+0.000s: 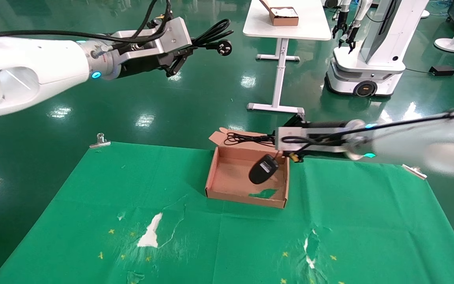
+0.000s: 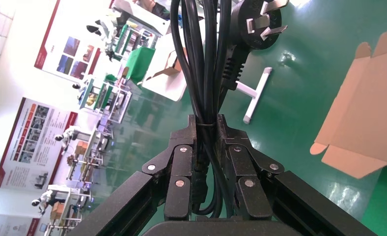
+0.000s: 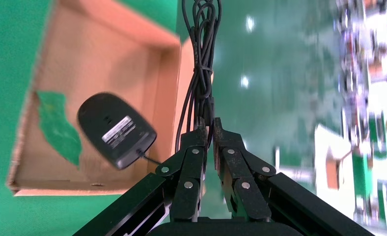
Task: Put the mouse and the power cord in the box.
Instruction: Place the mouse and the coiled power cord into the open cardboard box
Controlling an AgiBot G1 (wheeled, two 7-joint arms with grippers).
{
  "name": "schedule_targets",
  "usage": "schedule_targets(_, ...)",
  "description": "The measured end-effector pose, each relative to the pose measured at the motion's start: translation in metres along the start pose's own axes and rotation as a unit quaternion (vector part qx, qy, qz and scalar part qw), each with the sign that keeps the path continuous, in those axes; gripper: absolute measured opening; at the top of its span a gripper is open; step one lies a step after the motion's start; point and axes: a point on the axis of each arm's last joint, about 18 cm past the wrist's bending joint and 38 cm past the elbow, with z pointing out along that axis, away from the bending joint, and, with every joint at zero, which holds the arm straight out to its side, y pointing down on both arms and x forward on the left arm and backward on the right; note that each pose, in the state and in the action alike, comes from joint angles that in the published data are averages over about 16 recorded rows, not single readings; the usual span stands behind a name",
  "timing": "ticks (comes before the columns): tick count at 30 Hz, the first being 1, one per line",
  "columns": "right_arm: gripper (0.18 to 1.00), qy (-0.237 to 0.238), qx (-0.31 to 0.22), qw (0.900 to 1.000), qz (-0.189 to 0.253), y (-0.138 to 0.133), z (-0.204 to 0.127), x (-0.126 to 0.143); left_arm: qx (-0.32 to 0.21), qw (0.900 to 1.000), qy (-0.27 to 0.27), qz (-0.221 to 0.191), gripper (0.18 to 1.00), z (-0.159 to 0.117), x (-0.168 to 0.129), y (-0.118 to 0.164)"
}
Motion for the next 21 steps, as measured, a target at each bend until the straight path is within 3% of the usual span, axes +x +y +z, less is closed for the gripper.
schedule_targets(11,0.198,0.024,-0.035,0.997,0.062,0.003,0.042,-0.045,-0.024,0.9996,0.014,-0.007,0.257,0.005,0.028,0.021)
schedule_targets(21,0.198,0.012,-0.034,0.997,0.065,0.004,0.052,-0.072,-0.037,0.9986,0.037,-0.003,0.257,0.004,0.049,0.036)
